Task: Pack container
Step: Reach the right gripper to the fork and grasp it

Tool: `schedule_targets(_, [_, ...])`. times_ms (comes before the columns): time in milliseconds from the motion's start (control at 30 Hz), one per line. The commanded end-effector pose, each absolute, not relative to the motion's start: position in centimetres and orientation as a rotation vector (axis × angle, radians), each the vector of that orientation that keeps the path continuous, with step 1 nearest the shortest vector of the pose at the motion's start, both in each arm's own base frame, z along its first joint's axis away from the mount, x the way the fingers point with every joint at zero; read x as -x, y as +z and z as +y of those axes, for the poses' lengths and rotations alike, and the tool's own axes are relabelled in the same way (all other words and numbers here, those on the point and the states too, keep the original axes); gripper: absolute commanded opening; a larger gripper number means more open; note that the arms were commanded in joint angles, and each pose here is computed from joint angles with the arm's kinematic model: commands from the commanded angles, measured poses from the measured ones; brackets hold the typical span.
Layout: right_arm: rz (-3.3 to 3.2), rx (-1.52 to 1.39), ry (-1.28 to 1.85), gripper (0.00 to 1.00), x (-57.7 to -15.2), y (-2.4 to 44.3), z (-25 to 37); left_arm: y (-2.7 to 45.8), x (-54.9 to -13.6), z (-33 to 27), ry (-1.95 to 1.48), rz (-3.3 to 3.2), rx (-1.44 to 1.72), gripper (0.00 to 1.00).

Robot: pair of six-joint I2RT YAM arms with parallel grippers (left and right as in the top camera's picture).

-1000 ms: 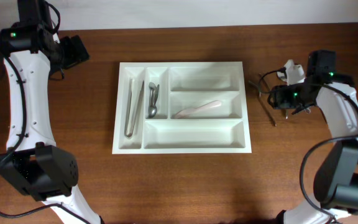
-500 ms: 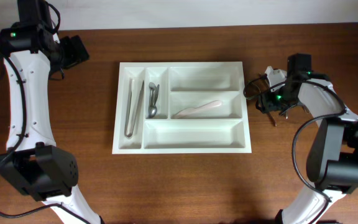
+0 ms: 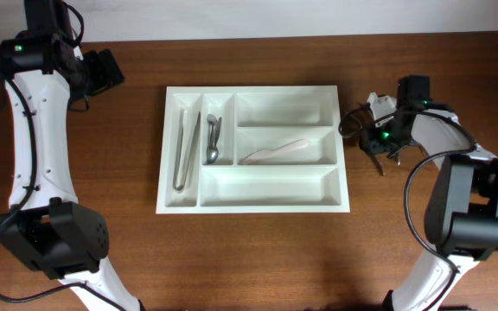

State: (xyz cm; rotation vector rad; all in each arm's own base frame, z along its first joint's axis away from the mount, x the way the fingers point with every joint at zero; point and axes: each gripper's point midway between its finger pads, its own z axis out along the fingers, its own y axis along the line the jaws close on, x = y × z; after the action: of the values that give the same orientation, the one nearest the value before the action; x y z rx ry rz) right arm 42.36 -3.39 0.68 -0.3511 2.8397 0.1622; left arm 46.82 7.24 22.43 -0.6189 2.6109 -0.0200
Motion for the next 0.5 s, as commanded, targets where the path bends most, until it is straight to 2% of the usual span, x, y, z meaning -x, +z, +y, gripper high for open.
schedule_targets(0, [2.859,0.372,0.157,0.50,-42.5,-0.3,-3.4,23.0,-47.0,7.2,-0.033,2.594,0.627,0.99])
schedule_targets(67, [2.862,0.372,0.162,0.47,-42.5,-0.5,-3.3,23.0,-47.0,7.2,-0.033,2.594,0.627,0.99])
schedule_targets(133, [2.862,0.372,0.163,0.36,-42.5,-0.5,-3.3,23.0,-47.0,7.2,-0.033,2.594,0.627,0.99])
schedule_targets(200, [2.863,0.366,0.164,0.05,-42.5,-0.5,-3.3,23.0,-47.0,7.2,-0.033,2.594,0.627,0.99])
schedule_targets(367, [2.835,0.372,0.218,0.04,-42.8,0.4,-2.6,23.0,-47.0,7.2,-0.033,2.594,0.627,0.99])
schedule_targets(467, [2.803,0.390,0.225,0.04,-43.8,2.5,-2.1,23.0,-47.0,7.2,-0.033,2.594,0.627,0.99])
